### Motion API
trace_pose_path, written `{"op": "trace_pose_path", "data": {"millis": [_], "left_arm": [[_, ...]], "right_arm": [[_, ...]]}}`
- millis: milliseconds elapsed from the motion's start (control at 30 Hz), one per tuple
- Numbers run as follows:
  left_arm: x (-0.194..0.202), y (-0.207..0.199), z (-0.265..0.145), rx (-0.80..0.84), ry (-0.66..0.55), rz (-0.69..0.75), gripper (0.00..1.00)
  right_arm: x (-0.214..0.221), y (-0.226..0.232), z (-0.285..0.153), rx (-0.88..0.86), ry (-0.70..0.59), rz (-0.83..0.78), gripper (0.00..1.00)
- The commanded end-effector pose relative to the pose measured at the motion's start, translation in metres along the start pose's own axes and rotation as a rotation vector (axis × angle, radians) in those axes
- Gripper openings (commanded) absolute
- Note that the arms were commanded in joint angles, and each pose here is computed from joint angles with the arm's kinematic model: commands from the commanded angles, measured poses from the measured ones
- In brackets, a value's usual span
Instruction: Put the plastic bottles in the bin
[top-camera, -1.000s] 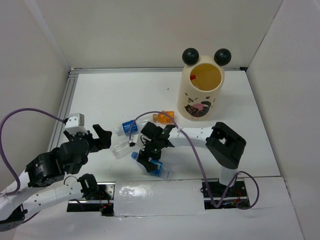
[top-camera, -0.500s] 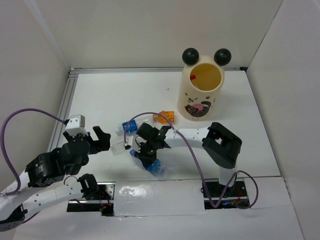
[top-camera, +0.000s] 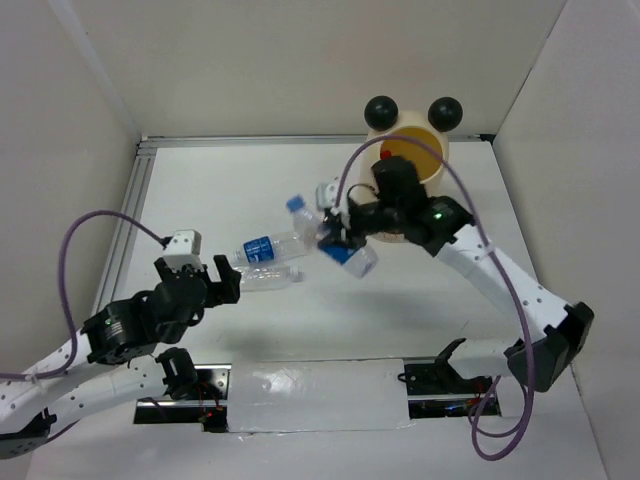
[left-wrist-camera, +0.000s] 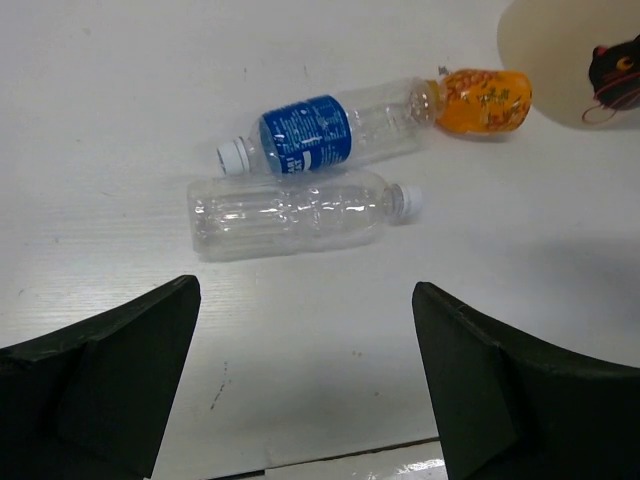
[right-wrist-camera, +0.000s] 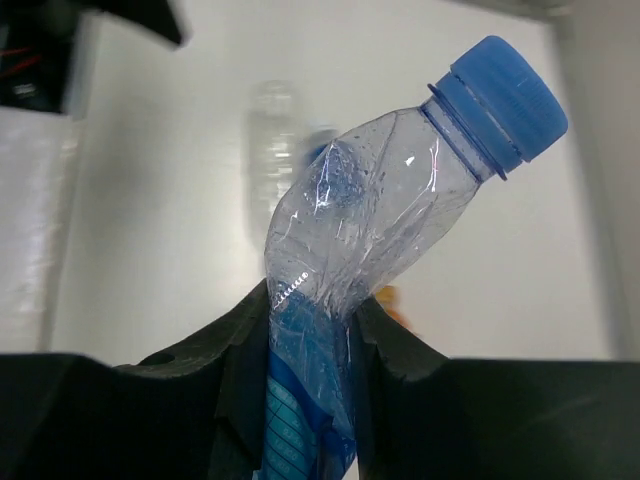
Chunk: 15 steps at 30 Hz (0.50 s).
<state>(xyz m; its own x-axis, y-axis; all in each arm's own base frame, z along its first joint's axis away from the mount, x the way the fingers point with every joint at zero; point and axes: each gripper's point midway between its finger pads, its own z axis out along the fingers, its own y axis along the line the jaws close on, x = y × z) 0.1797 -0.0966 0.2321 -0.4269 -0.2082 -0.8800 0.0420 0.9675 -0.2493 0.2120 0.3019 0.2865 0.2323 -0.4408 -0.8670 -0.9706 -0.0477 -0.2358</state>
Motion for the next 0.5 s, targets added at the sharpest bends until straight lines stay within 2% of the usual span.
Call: {"op": "trace_pose_path", "data": {"millis": [0, 67, 200, 267, 467], "left_arm": [[0.009, -0.026, 0.013, 0.063, 0.026, 0.011, 1.0], [0.022, -0.031, 0.021, 0.058, 0.076, 0.04, 1.0], [0.036, -0.04, 0.033, 0.065, 0.125, 0.053, 1.0], [0.037, -0.045, 0.037, 0.075, 0.136, 0.038, 1.0], [0.064, -0.046, 0.049, 0.037, 0.231, -0.025, 1.0]], "right_arm": [[-0.05, -0.066, -0.067, 0.263, -0.152, -0.214, 0.01], [-0.069, -0.101, -0.099, 0.442, -0.225, -0.356, 0.0], [-0.061, -0.162, -0.154, 0.694, -0.223, -0.455, 0.0], [-0.064, -0.18, -0.172, 0.76, -0.244, -0.496, 0.0], [-0.021, -0.224, -0.197, 0.875, -0.187, -0.506, 0.07]]}}
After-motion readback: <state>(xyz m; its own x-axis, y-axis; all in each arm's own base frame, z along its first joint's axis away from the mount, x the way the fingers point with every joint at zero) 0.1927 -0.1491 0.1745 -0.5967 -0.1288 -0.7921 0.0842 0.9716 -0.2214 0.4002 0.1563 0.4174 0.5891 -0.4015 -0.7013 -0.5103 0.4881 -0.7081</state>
